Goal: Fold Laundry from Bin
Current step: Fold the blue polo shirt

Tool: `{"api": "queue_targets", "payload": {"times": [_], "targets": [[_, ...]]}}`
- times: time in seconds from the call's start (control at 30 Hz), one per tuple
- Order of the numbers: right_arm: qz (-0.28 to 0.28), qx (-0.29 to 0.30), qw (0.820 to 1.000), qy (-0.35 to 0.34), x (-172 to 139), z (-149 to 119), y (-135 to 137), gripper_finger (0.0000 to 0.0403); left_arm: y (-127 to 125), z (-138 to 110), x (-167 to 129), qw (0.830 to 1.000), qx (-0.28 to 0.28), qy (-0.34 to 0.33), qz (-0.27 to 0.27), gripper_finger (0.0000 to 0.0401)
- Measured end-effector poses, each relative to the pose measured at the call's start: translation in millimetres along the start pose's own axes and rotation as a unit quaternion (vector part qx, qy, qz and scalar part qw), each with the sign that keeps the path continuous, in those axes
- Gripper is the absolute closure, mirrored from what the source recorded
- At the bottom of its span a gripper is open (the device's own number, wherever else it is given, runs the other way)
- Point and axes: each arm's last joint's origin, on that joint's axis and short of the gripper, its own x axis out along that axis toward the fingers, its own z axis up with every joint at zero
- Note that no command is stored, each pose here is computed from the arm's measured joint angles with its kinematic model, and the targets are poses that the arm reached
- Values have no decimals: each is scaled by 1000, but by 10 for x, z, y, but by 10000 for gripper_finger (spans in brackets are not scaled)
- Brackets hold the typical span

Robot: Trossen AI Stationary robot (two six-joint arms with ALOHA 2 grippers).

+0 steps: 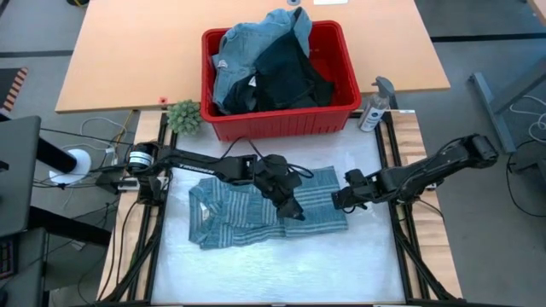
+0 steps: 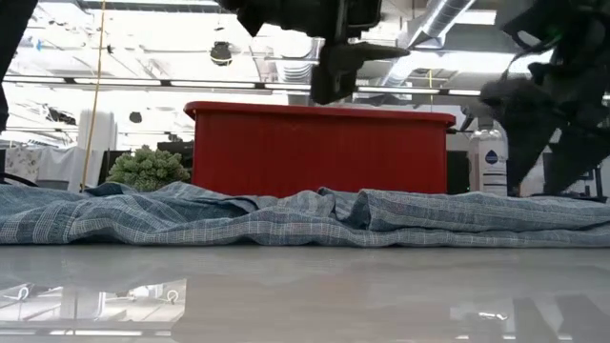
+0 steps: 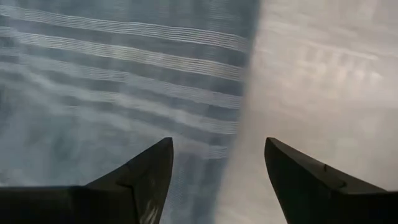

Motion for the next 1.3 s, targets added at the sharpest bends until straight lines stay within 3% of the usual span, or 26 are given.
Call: {"api": "queue_targets", "payload": {"times": [0.1,0.27,0.47,0.8,1.0,1.17,1.3], "targets": [[3,13,1000,-2,77,-17,-46,124,64,-85,-19,1000,7,7,12,186],[32,26,999,-4,178,-9,-50,124,296,-249,-3,997,-8,-5,77,186],[32,43,999,2,344,31,-143,124,504,-404,-4,991,13,-24,131,186],[44,21,999,15,507,79,-112,140,844,-612,80,980,7,-33,195,186],[33,14,999,23,562,74,-108,229,1128,-699,212,981,-16,-13,195,186],[25,7,999,30,589,73,-121,359,1199,-680,218,985,-38,-3,168,186],[27,10,999,32,586,72,-117,377,1190,-588,145,987,-57,-18,148,186]]}}
